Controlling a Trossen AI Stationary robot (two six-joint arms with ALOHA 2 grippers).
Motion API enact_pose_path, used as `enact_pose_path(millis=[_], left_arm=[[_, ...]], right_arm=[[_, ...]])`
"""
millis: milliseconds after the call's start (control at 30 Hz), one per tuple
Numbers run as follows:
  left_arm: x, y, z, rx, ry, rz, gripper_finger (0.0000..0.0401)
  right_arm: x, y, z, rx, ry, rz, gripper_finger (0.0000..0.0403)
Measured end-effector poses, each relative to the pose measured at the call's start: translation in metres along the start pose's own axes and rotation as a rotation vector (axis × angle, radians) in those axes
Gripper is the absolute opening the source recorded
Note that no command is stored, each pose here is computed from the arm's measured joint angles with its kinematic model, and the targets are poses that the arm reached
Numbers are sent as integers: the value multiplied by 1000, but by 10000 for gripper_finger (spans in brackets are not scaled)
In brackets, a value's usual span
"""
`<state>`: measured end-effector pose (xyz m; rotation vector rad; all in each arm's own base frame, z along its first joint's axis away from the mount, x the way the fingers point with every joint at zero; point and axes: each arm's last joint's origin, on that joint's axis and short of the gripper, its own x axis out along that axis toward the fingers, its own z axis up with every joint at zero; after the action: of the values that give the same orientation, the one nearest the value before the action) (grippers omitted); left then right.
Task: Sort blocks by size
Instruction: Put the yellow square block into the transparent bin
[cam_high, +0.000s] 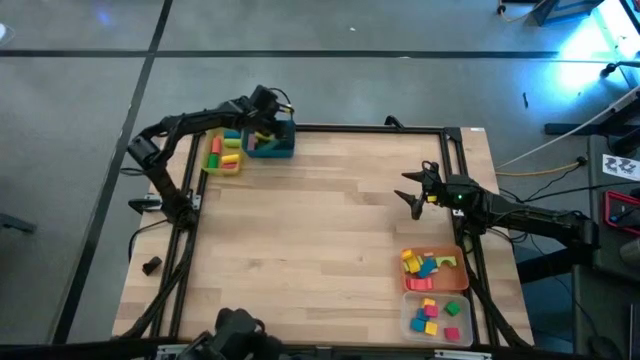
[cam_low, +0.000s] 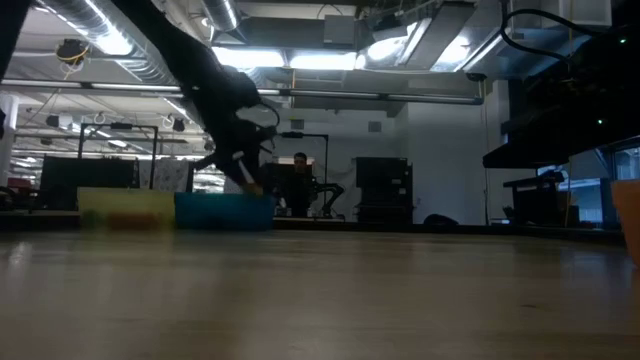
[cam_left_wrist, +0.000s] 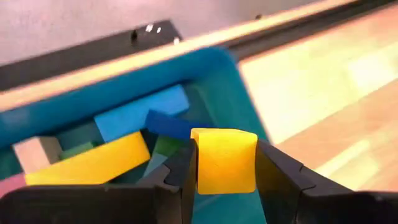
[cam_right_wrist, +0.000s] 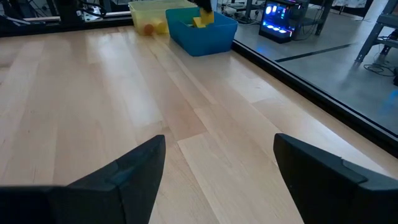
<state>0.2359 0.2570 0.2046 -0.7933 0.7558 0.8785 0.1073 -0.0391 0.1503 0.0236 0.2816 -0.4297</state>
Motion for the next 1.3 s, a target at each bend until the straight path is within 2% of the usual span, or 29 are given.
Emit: enact_pose_path(millis=[200,333,500,733,933,1033,1167,1300], left_arm=[[-23,-7,5,-8,-39,-95,118],[-31,-17,3,-35,-12,-229,119],[-33,-46,-4,9,33,-436,120],[-41,-103,-21,166,-21,-646,122],[-55,-157,-51,378,-103,-814,122],[-64,-179,-66,461,-164,-859,122],[-74,-199,-83,578,-262,-883,122],[-81,-211,-94,650,-331,-886,123]], right_arm=[[0,0,0,0,0,0,298],[0,0,0,0,0,0,298],[0,0,0,0,0,0,298],[0,0,0,1,-1,0,298],[0,0,0,2,-1,-11,298],[0,0,1,69,-11,-10,298],[0,2,6,146,-60,93,299],[-2,6,18,194,-171,227,298]])
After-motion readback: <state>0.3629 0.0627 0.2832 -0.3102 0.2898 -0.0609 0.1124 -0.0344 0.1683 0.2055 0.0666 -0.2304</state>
